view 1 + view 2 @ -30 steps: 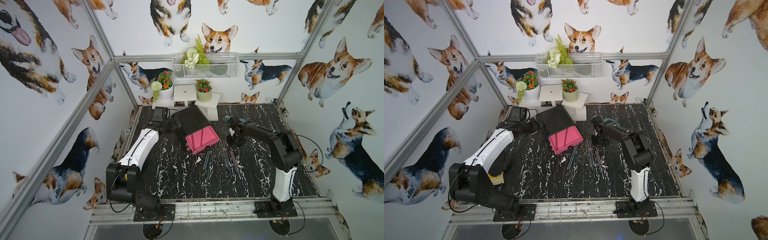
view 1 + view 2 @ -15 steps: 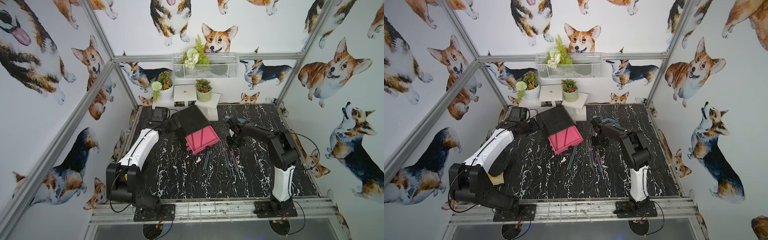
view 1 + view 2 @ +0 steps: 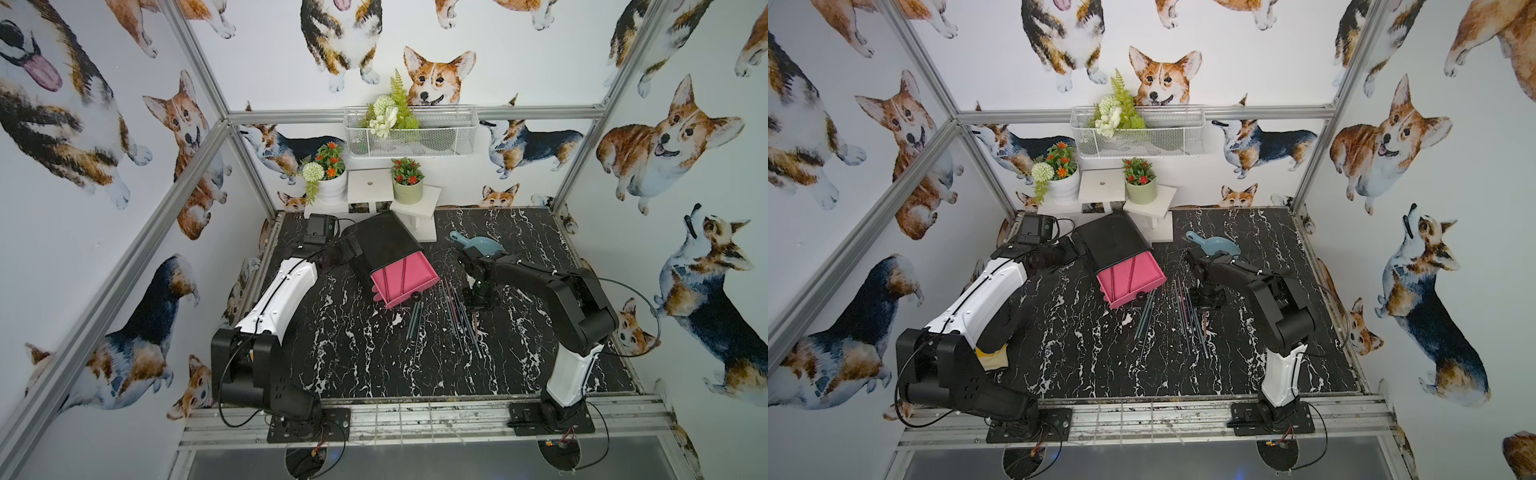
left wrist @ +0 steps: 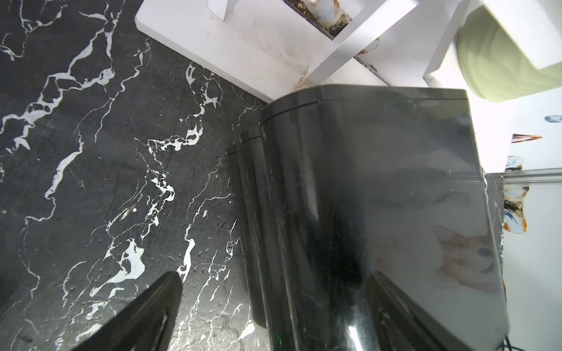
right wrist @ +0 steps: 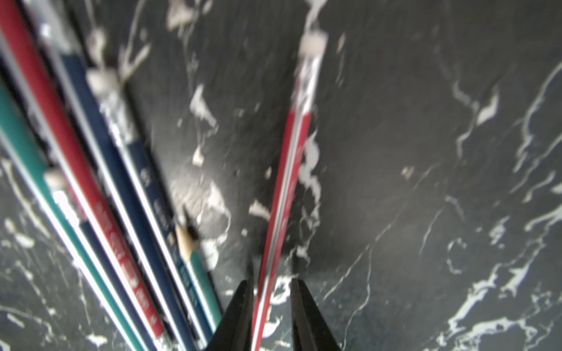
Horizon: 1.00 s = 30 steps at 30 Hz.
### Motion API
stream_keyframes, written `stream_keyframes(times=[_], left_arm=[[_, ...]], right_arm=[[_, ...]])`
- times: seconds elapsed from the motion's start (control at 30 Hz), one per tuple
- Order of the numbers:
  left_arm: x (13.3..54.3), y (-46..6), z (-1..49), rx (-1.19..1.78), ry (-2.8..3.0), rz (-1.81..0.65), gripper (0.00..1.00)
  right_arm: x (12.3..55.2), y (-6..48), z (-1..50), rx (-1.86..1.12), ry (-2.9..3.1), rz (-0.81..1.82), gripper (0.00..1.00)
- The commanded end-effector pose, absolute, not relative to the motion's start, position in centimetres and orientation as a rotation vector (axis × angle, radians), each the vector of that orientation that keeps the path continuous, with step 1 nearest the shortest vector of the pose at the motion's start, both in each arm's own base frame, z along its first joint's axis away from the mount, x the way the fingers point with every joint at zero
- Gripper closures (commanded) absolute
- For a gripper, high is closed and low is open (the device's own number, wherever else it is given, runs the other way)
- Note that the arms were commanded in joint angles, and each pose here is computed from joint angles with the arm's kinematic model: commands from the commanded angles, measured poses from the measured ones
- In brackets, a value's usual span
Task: Please place the pencils in the drawer according to their color
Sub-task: Pick up the pencil from the center of the board.
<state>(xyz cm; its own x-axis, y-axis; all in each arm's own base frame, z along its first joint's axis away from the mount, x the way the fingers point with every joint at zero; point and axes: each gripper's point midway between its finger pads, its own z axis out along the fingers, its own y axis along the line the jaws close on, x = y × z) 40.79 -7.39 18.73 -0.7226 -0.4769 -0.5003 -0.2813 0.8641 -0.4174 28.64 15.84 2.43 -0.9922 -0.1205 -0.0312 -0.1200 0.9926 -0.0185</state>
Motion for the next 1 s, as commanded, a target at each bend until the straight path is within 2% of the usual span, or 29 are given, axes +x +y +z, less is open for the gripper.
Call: stream_keyframes(times=[0.0, 0.33, 0.57, 0.63, 0.8, 0.97], left_arm=[[40.8, -7.5, 19.0, -0.545, 2.406, -0.428, 0.00], [40.7, -7.5, 19.2, -0.545, 2.401, -0.434, 0.00], [40.8, -7.5, 19.2, -0.545, 2.399, -0.439, 0.00], [40.8, -7.5, 19.2, -0.546, 2.400, -0.437, 0.00], [40.7, -7.5, 19.1, -0.544, 2.400, -0.433, 0.00], [40.7, -7.4, 19.1, -0.544, 2.402, -0.428, 0.00]], right_arm=[[27.5, 15.7, 2.8, -0.150, 3.114, -0.056, 0.72], [26.9, 15.3, 1.5, -0.080, 3.119, -0.033, 0.82], [27.1, 14.9, 1.0, -0.058, 3.127, -0.014, 0.98], [27.3, 14.7, 1.4, -0.069, 3.122, -0.027, 1.00], [27.7, 14.6, 4.2, -0.087, 3.068, -0.015, 1.00], [27.8, 15.3, 9.5, -0.068, 2.978, 0.110, 1.00]])
